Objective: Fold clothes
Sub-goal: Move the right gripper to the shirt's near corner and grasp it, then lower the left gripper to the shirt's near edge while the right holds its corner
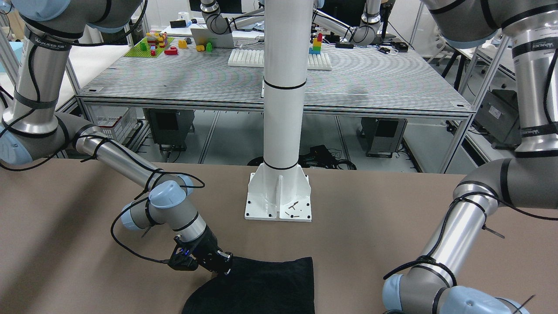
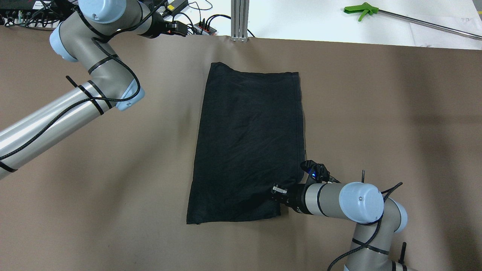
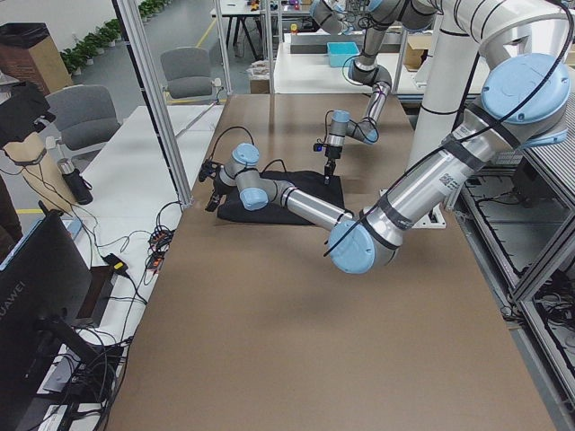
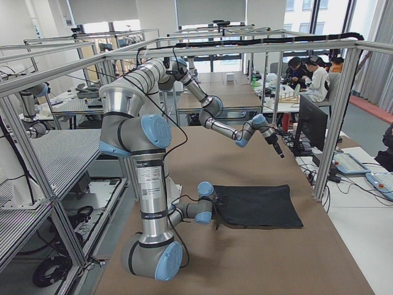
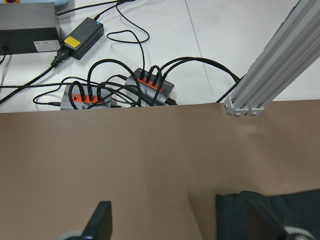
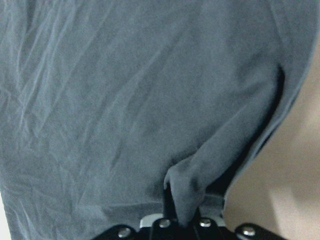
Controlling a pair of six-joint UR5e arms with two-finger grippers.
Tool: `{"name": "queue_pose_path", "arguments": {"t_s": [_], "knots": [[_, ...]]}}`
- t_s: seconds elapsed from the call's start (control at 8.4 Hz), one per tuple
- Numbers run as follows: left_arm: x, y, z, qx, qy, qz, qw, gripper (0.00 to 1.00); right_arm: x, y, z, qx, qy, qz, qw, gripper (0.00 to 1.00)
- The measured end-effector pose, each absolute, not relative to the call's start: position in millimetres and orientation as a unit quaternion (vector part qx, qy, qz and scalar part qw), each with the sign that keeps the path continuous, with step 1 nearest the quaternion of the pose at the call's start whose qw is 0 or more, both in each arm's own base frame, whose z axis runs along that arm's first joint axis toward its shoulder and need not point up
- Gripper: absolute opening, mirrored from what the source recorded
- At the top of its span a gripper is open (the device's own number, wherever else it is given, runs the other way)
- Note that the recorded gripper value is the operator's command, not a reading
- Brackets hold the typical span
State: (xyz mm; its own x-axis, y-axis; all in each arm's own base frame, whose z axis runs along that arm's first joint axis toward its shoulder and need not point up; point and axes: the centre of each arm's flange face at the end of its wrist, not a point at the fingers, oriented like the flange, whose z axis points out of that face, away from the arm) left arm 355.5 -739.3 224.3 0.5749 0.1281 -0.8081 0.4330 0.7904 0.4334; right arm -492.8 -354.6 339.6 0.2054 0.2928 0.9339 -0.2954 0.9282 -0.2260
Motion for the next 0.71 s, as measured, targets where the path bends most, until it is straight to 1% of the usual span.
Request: {"name": "queue_pose_path", "arguments": {"t_s": [0.12,0.36,0.48,0.71], "knots": [[355.7,-736.9,221.8,0.3,0.463,-0.097,0.828,0.95,-487.9,-357.2,336.2,0.005,-0.605,0.189,0.774,0.0],[357.3,-718.8,208.2,0.234,0.521,-0.118,0.812,0.95,-480.2,-363.5,333.8,0.012,-0.609,0.189,0.771,0.0],[354.4,-700.4,206.9,0.205,0.547,-0.132,0.801,0.95,-477.4,-366.8,333.8,0.016,-0.609,0.19,0.77,0.0],[351.6,-641.6,216.5,0.162,0.584,-0.149,0.781,0.95,-472.6,-372.4,333.0,0.026,-0.61,0.187,0.769,0.0]]}}
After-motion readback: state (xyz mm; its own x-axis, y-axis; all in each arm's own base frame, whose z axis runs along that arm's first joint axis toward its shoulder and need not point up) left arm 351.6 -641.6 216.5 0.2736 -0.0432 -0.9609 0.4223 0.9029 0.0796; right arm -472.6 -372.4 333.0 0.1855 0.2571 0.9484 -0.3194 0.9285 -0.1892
